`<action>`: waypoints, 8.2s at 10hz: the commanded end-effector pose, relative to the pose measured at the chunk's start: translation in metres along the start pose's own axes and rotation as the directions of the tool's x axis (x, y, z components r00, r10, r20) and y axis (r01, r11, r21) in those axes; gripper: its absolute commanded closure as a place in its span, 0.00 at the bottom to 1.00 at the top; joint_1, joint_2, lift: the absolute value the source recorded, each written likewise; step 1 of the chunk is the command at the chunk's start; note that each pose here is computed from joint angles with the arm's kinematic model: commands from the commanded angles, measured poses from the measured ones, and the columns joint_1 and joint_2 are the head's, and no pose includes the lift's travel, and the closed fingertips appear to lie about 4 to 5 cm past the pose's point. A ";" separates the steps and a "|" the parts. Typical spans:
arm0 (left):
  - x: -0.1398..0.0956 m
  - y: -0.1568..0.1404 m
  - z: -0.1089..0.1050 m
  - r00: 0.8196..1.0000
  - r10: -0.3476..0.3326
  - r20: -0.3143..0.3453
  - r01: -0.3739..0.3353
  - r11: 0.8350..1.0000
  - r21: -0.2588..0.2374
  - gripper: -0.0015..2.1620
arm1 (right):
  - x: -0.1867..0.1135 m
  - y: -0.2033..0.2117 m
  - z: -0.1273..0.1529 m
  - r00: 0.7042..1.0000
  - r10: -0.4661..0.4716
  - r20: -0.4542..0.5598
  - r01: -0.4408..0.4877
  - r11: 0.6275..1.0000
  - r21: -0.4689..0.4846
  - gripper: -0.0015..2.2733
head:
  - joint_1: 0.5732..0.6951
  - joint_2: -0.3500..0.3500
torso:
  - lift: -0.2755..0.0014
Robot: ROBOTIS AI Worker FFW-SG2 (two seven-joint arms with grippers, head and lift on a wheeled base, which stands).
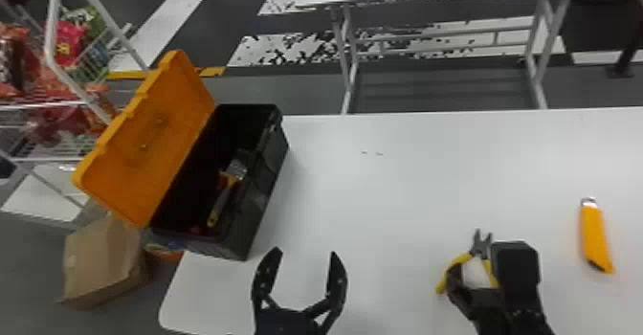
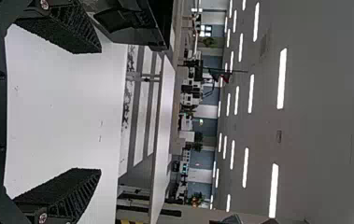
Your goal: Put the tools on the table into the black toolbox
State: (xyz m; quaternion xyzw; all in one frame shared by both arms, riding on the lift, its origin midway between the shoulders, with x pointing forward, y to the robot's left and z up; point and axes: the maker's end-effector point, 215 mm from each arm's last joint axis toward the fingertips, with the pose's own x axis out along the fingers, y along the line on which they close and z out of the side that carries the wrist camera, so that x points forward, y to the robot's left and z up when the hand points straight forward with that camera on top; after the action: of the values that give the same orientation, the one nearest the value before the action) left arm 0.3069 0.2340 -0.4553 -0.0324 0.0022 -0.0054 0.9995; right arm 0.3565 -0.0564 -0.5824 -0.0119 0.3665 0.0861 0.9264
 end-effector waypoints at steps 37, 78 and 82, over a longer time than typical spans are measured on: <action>0.093 -0.020 0.025 0.853 -0.410 -0.322 0.235 0.855 -0.463 0.04 | -0.150 0.045 0.111 0.753 0.351 0.556 -0.085 0.890 -0.447 0.98 | 1.00 0.94 | 0.72; 0.093 0.002 0.141 0.775 -0.611 -0.163 0.411 0.682 -0.605 0.99 | -0.201 -0.011 0.103 0.649 0.204 0.733 -0.113 0.979 -0.172 0.02 | 1.00 0.84 | 0.72; 0.114 0.081 0.171 0.875 -0.459 -0.151 0.332 0.799 -0.502 0.99 | -0.210 -0.041 0.093 0.631 0.132 0.765 -0.076 0.991 -0.108 0.03 | 1.00 0.92 | 0.72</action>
State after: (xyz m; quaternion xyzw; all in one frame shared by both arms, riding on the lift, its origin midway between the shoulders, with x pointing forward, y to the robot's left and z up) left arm 0.4196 0.3132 -0.2937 -0.2731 0.1380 -0.2299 0.9239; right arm 0.2769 -0.1167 -0.3730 0.0146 -0.0638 0.1523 0.9862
